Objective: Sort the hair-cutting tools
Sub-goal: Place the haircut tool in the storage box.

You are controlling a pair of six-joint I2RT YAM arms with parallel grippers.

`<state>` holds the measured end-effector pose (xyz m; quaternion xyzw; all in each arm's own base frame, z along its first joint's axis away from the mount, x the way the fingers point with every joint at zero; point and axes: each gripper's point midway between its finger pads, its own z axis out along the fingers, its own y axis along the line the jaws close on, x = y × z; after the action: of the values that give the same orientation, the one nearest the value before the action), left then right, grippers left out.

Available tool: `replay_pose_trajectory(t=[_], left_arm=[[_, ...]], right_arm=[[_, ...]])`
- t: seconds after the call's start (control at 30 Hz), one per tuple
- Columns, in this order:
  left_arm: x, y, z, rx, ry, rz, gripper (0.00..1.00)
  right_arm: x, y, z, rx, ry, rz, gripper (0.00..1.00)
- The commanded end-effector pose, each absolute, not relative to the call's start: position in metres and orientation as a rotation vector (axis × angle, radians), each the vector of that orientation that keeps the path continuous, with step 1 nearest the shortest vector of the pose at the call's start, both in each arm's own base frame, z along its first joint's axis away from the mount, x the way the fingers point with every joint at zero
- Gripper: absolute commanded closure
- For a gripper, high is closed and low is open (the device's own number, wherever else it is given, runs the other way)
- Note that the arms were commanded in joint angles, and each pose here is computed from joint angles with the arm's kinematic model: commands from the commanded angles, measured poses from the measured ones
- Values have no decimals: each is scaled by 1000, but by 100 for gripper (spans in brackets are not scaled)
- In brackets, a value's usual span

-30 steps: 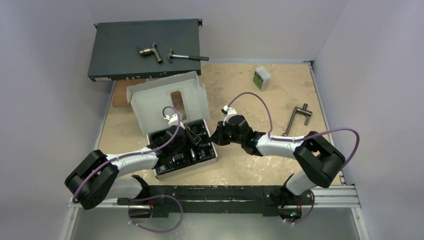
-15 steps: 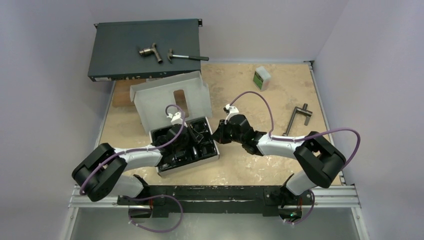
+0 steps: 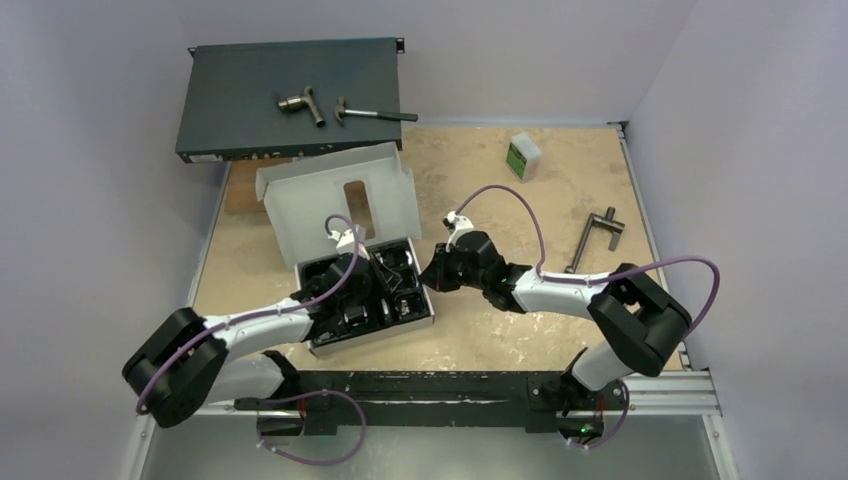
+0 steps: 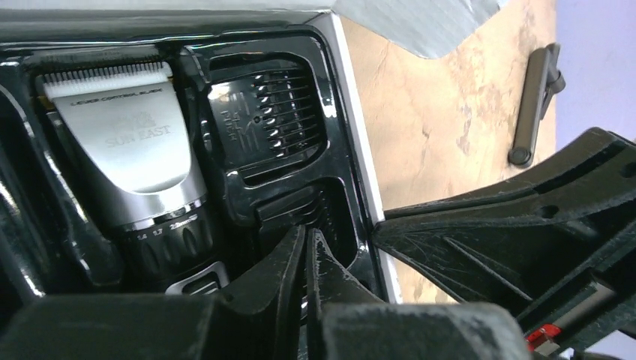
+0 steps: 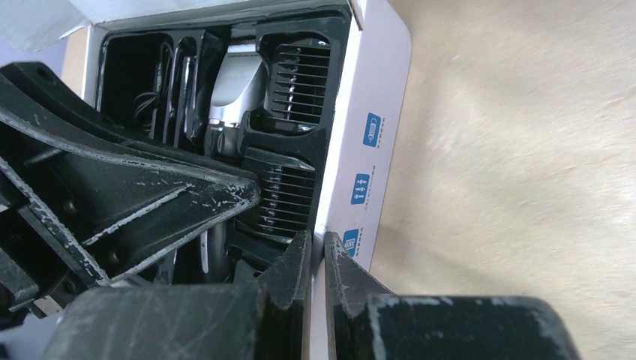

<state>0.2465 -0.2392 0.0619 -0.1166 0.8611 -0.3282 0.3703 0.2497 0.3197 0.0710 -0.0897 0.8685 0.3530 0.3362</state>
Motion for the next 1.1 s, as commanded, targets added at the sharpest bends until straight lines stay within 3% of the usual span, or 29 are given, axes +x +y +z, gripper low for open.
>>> replay_pose_trajectory(t=[0.0, 0.13, 0.3, 0.57, 0.7, 0.9, 1.07], left_arm=[[179, -210, 21, -148, 2510, -685, 90], [187, -212, 51, -145, 2447, -704, 76], [190, -215, 67, -152, 2418, -730, 71], [193, -197, 86, -212, 2348, -684, 68], [197, -193, 101, -220, 2303, -681, 75], [209, -199, 123, -211, 2217, -719, 100], [217, -206, 133, -184, 2199, -719, 100]], right_arm=[[211, 332, 55, -344, 2371, 1011, 100], [211, 333, 59, -345, 2361, 1022, 100], [211, 335, 62, -350, 2354, 1034, 98], [210, 335, 67, -345, 2341, 1045, 75], [210, 335, 70, -343, 2330, 1055, 71], [211, 336, 78, -345, 2305, 1069, 70], [210, 336, 81, -352, 2296, 1071, 69]])
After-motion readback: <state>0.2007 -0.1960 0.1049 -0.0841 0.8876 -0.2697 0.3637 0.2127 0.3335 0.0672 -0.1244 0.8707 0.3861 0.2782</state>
